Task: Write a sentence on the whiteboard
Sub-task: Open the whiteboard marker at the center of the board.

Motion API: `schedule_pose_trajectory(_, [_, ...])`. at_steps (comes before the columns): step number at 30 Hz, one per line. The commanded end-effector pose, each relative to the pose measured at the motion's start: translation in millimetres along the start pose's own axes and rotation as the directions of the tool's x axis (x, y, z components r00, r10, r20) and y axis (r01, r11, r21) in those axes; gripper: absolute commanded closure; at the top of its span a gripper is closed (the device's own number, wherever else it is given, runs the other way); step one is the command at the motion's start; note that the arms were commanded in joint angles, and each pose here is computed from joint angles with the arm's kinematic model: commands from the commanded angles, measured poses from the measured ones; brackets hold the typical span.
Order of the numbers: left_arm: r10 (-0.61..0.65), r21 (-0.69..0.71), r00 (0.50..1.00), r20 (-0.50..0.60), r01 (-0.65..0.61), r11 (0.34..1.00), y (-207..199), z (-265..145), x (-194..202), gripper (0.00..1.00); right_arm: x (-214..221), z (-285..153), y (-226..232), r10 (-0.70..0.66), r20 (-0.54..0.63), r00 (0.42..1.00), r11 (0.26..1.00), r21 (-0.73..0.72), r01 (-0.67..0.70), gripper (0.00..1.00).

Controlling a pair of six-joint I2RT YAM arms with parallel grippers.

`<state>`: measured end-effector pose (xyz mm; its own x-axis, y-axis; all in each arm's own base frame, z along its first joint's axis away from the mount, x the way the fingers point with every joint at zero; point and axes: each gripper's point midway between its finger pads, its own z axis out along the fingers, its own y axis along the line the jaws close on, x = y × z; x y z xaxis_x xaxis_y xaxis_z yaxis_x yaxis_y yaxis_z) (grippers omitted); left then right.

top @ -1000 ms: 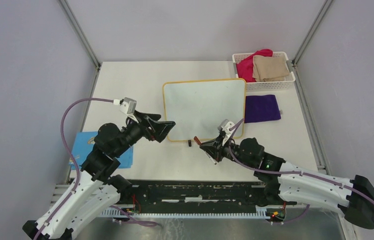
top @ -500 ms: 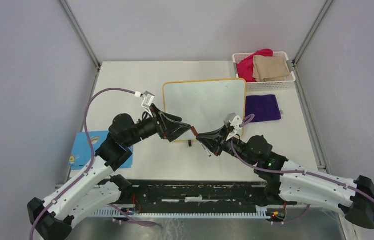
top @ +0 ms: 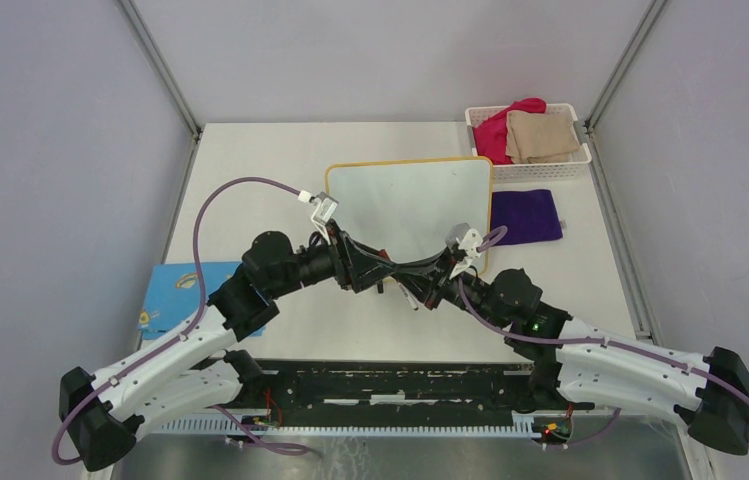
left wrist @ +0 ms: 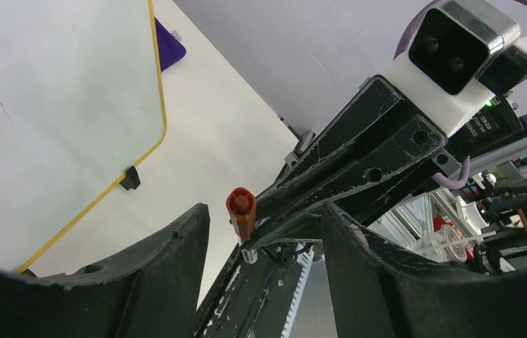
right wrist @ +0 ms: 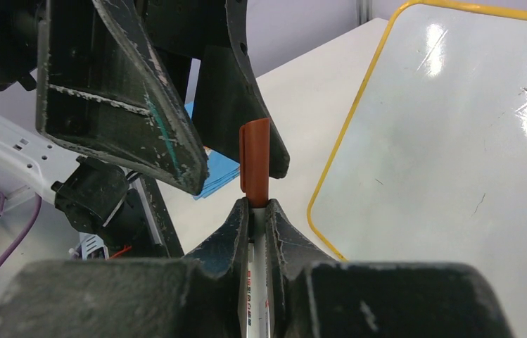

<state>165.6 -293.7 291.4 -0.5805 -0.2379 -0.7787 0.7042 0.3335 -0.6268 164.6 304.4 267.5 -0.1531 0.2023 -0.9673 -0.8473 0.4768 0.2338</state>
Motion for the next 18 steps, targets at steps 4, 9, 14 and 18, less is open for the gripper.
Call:
schedule_pose_trajectory(4, [0.025,0.013,0.993,0.113,-0.027,1.0,-12.6,2.3,-31.1,0.41,-40.6,6.1,15.7,0.02,0.113,0.993,0.999,-0.049,-0.014,1.0])
schedule_pose_trajectory(9, [0.023,0.029,0.994,0.102,-0.026,0.999,-12.9,5.8,-28.0,0.57,-39.7,7.3,17.3,0.023,0.111,0.994,0.998,-0.054,-0.017,1.0])
schedule_pose_trajectory(14, [0.025,0.055,0.996,0.091,-0.031,0.998,-16.2,6.8,-24.8,0.77,-40.8,7.5,16.6,0.023,0.115,0.993,0.999,-0.051,-0.017,1.0])
schedule_pose_trajectory(18, [0.027,0.067,0.996,0.087,-0.033,0.997,-18.1,6.5,-23.2,0.91,-41.6,6.0,17.6,0.028,0.117,0.993,0.998,-0.054,-0.021,1.0])
